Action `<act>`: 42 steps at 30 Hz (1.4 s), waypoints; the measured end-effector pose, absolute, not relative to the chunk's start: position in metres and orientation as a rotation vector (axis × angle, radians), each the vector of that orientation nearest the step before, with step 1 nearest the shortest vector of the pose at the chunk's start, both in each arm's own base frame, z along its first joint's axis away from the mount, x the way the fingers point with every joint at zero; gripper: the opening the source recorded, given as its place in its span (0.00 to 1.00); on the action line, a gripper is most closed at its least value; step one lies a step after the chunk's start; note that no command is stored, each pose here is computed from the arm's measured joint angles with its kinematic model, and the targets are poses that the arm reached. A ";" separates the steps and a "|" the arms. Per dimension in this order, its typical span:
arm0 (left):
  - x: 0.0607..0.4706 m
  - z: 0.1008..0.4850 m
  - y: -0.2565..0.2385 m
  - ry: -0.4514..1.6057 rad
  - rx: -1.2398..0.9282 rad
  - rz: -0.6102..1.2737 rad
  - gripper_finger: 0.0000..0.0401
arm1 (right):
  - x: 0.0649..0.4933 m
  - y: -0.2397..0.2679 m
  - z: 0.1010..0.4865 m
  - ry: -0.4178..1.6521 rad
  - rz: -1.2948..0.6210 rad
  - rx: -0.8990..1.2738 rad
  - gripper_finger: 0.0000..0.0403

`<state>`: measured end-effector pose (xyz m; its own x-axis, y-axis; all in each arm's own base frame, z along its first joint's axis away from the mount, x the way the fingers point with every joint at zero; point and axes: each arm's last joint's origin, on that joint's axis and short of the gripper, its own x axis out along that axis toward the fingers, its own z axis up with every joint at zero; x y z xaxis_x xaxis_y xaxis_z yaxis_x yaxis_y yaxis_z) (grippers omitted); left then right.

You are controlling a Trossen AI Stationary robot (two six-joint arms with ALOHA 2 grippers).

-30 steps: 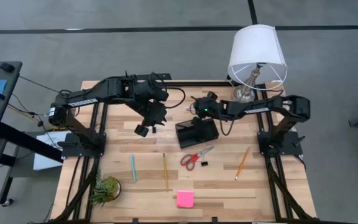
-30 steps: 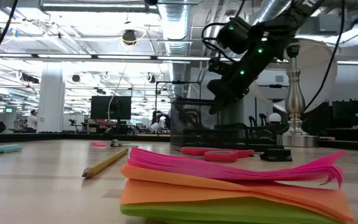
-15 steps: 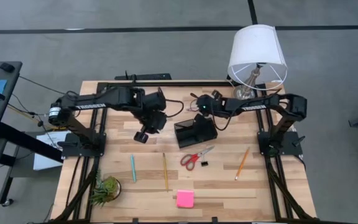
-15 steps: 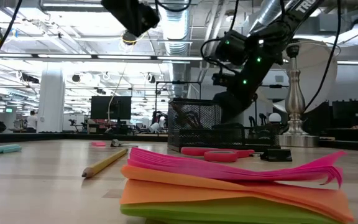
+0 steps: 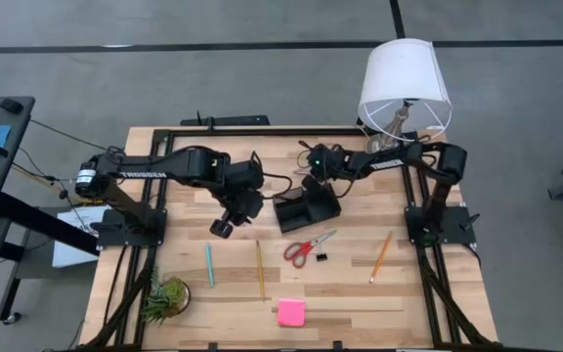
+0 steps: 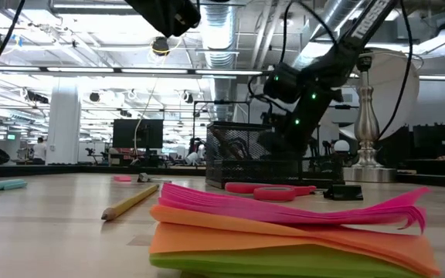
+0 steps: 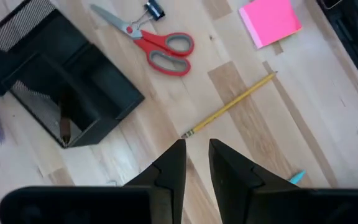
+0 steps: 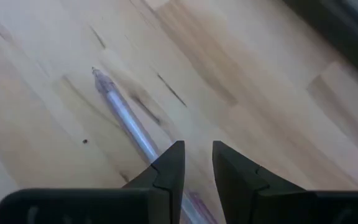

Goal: Pick and place office supplies into organizer
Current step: Put the pink pen into the desk organizer

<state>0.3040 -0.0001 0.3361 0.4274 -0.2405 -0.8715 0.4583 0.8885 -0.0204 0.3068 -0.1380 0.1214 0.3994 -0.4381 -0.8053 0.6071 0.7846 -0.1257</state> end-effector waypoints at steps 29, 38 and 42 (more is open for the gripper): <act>0.303 0.336 -0.003 1.059 0.217 -0.430 0.15 | 0.314 -0.057 0.126 1.051 -0.567 0.327 0.19; 0.303 0.336 -0.009 1.061 0.210 -0.438 0.15 | 0.316 -0.021 0.127 1.012 -0.691 0.149 0.18; 0.303 0.336 -0.012 1.065 0.192 -0.431 0.15 | 0.320 -0.021 0.130 1.033 -0.654 0.062 0.18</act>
<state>0.3030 -0.0115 0.3358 0.4112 -0.2484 -0.8770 0.4310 0.9008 -0.0531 0.3195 -0.0212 0.1301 0.3415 -0.4746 -0.8112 0.5306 0.8098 -0.2504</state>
